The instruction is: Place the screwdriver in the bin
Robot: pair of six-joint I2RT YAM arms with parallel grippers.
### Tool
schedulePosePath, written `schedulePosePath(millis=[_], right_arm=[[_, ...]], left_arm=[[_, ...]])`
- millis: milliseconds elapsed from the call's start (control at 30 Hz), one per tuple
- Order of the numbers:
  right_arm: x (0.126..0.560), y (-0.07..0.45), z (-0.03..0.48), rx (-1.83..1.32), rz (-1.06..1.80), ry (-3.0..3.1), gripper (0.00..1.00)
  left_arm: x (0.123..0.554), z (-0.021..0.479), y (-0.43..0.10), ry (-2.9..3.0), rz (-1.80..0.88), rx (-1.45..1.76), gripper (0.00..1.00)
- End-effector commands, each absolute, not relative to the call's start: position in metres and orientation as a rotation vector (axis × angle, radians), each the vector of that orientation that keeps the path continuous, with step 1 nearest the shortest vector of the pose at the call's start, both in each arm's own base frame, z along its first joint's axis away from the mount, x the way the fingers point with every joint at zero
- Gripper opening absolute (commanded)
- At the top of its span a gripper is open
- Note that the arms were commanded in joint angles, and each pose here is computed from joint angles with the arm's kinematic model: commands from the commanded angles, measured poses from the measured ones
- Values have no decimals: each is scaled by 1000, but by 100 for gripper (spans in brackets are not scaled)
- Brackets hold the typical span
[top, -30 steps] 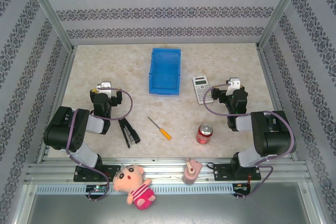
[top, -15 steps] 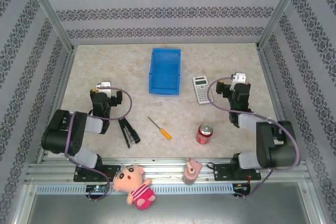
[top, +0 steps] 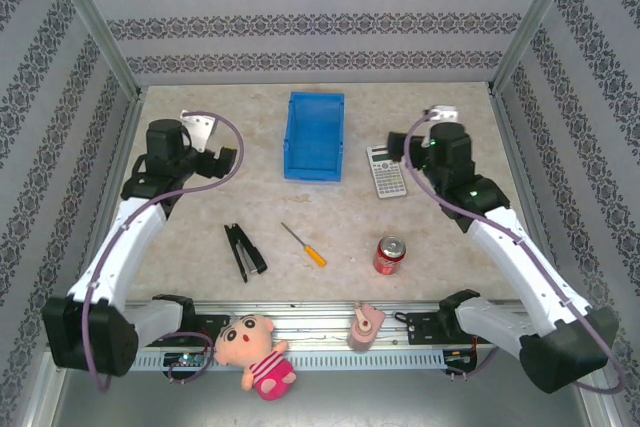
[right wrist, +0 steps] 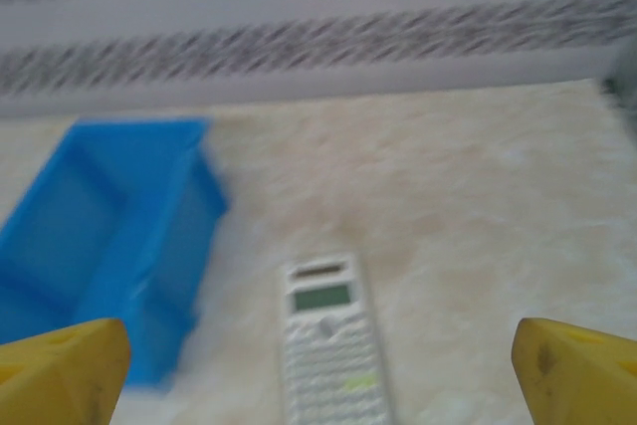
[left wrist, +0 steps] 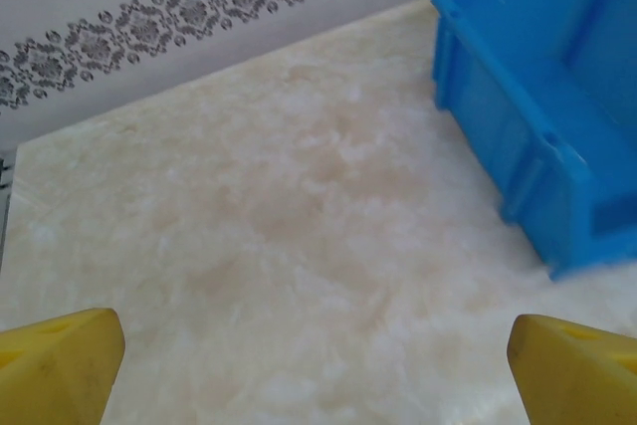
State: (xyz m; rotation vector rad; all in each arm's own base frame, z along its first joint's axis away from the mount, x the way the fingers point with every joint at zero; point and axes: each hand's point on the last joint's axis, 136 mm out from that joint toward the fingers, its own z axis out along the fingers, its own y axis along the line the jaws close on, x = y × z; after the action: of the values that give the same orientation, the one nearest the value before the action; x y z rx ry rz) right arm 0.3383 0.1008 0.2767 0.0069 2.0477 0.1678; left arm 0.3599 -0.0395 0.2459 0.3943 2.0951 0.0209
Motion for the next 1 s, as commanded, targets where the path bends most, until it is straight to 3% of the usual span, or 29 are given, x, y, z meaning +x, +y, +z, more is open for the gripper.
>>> schedulePosePath(millis=[0,367,567,700,967], right_arm=[[297,143,239,-224,164,2278,98],[201,275,147,-825,345,2533,83],[192,300,95,-886,263,2639,76],[182,310,65,-963,228,2709,66],[173,317,33,-981,210,2777,62]], left_arm=[[300,228,-35,2322,21,497,99],[265,238,-35,2364,-27,444,99],[260,227,-39,2397,-74,442,99],[258,233,-44,2391,-110,438,99],[257,248,-54,2353,-179,457,99]])
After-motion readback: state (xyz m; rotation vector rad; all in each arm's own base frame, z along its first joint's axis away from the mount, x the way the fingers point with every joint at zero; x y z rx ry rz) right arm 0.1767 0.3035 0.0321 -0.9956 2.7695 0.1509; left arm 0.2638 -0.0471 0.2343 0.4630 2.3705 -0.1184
